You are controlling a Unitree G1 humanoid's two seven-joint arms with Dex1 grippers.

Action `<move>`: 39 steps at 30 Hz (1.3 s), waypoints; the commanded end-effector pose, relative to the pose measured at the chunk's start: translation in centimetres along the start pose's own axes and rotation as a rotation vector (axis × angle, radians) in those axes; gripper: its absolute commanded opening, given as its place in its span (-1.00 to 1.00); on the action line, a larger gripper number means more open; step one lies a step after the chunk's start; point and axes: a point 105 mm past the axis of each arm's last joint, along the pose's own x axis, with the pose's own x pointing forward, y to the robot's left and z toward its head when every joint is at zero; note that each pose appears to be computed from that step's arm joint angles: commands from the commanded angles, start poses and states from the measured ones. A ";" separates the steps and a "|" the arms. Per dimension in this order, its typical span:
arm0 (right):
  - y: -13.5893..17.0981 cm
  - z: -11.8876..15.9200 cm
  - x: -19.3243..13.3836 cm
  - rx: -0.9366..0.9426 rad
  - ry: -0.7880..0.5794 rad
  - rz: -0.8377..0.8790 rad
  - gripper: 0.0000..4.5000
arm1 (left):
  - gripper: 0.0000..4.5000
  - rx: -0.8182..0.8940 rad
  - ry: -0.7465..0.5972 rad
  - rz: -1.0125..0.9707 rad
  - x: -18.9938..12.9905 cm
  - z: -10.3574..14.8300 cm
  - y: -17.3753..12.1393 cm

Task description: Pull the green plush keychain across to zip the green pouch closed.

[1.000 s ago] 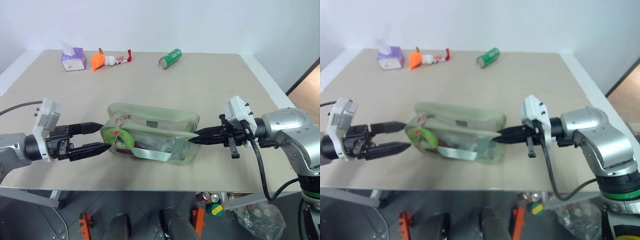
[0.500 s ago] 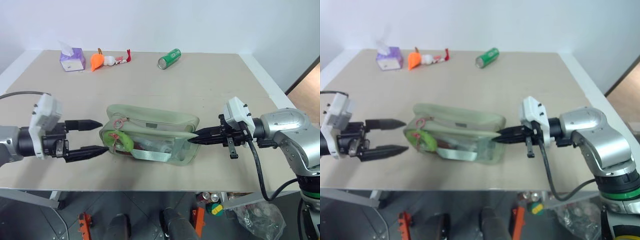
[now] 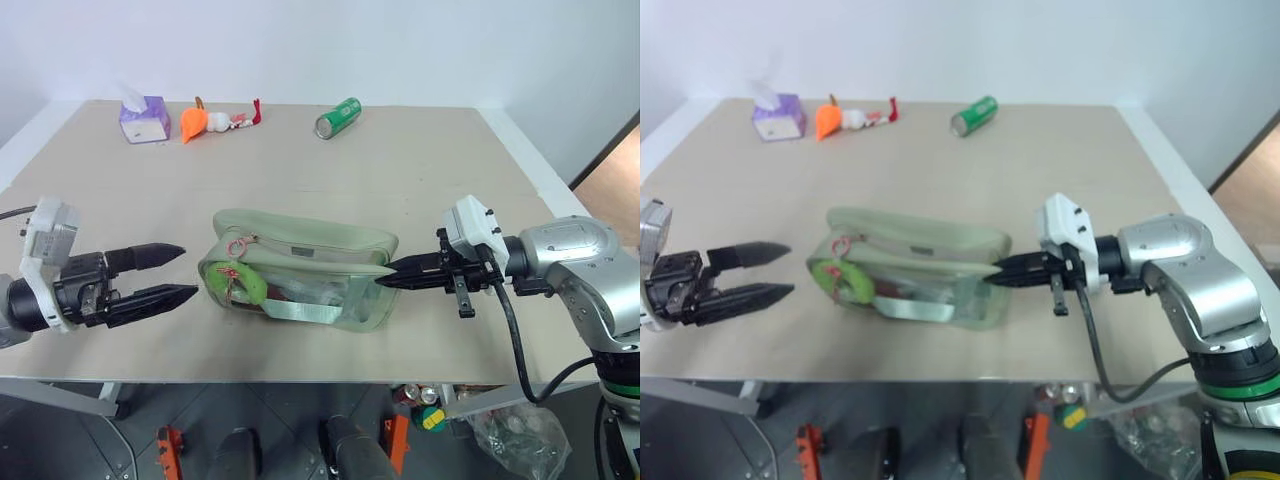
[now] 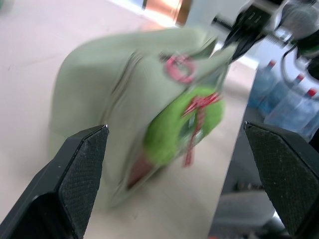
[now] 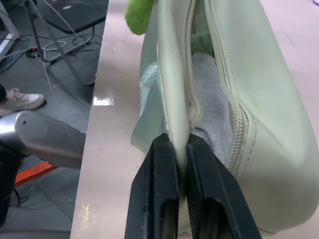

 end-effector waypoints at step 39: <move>0.3 0.2 -0.1 -0.006 0.012 -0.011 -0.99 | 1.00 -0.107 -0.002 -0.042 0.3 -2.6 0.5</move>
